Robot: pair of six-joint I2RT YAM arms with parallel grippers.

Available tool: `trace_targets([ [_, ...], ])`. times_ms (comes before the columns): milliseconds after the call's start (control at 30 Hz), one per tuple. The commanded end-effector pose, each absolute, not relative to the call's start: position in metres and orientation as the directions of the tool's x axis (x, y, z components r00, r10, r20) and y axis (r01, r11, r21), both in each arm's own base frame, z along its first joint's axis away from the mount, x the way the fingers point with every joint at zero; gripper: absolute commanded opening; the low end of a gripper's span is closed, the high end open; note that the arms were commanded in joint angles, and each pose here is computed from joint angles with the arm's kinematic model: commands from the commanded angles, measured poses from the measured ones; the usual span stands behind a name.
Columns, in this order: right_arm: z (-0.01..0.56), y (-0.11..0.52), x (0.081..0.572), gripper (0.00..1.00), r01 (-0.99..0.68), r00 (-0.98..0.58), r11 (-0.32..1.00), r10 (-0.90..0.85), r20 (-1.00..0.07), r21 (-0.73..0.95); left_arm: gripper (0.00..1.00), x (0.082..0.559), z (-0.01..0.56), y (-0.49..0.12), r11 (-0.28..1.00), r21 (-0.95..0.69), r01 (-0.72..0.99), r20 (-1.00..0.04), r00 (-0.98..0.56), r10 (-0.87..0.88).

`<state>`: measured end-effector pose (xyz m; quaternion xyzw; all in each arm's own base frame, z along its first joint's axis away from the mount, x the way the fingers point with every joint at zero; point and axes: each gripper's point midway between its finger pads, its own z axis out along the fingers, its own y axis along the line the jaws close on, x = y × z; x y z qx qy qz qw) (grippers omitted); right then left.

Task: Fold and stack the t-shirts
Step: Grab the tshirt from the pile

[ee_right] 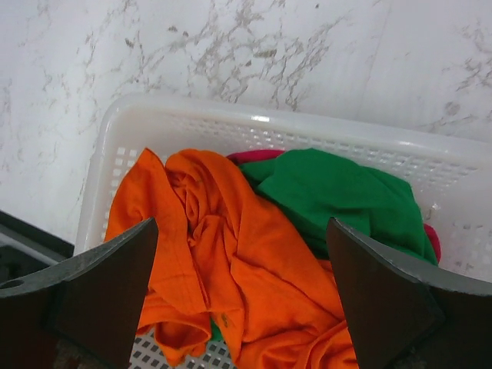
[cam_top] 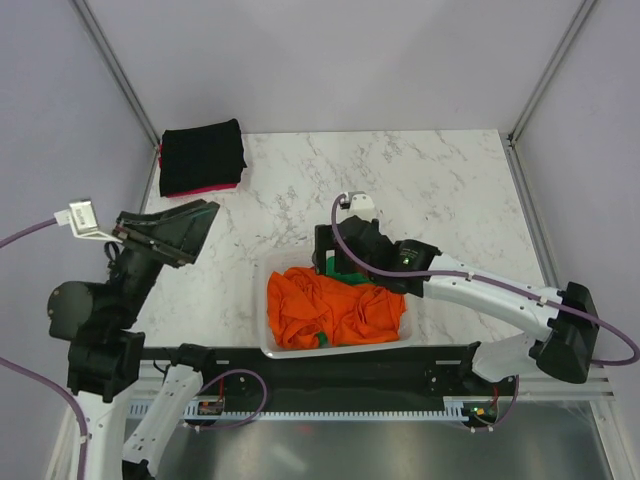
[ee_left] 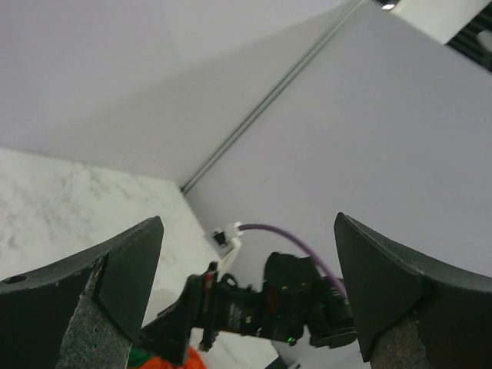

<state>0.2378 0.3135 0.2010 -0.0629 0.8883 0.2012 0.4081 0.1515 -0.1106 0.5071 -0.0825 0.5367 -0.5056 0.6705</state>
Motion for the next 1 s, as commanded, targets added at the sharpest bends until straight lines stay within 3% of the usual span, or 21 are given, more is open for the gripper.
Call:
trace_targets([
  [0, 0.174, 0.32, 0.211, 0.98, -0.338, -0.736, 0.88, -0.025, -0.677, 0.335, 0.99, 0.179, 0.424, -0.107, 0.622, -0.655, 0.429, -0.733, -0.16, -0.661],
  [267, 0.107, 0.364, 0.153, 0.98, -0.463, -0.796, 0.837, -0.248, -0.551, 0.292, 0.97, 0.191, 0.265, -0.093, 0.791, -0.562, 0.244, -0.82, -0.296, -0.491],
  [400, 0.096, 0.383, 0.148, 0.97, -0.488, -0.795, 0.816, -0.271, -0.543, 0.308, 0.96, 0.19, 0.24, -0.082, 0.836, -0.517, 0.185, -0.838, -0.307, -0.451],
  [467, 0.086, 0.389, 0.147, 0.91, -0.496, -0.799, 0.814, -0.292, -0.526, 0.301, 0.97, 0.187, 0.247, -0.084, 0.839, -0.496, 0.223, -0.856, -0.287, -0.429],
  [500, 0.085, 0.391, 0.146, 0.87, -0.5, -0.798, 0.812, -0.298, -0.523, 0.3, 0.97, 0.189, 0.248, -0.08, 0.846, -0.491, 0.208, -0.859, -0.275, -0.432],
  [533, 0.087, 0.396, 0.148, 0.67, -0.501, -0.797, 0.81, -0.295, -0.527, 0.305, 0.97, 0.19, 0.247, -0.078, 0.85, -0.49, 0.196, -0.86, -0.272, -0.433],
  [600, 0.091, 0.4, 0.149, 0.44, -0.506, -0.792, 0.806, -0.293, -0.536, 0.307, 0.97, 0.191, 0.245, -0.078, 0.85, -0.49, 0.192, -0.858, -0.278, -0.432],
  [633, 0.103, 0.405, 0.152, 0.27, -0.507, -0.787, 0.803, -0.281, -0.55, 0.315, 0.96, 0.193, 0.243, -0.079, 0.85, -0.492, 0.187, -0.854, -0.292, -0.43],
  [667, 0.113, 0.405, 0.156, 0.21, -0.505, -0.777, 0.808, -0.272, -0.568, 0.304, 0.96, 0.193, 0.242, -0.081, 0.85, -0.491, 0.191, -0.854, -0.3, -0.425],
  [700, 0.124, 0.405, 0.161, 0.07, -0.501, -0.769, 0.814, -0.264, -0.583, 0.292, 0.95, 0.193, 0.242, -0.083, 0.847, -0.491, 0.204, -0.853, -0.311, -0.419],
  [767, 0.156, 0.396, 0.17, 0.0, -0.511, -0.734, 0.83, -0.286, -0.616, 0.222, 0.93, 0.195, 0.237, -0.086, 0.845, -0.495, 0.201, -0.845, -0.339, -0.414],
  [967, 0.312, 0.37, 0.21, 0.0, -0.471, -0.551, 0.867, -0.147, -0.821, 0.16, 0.92, 0.199, 0.231, -0.084, 0.848, -0.502, 0.17, -0.834, -0.353, -0.424],
])
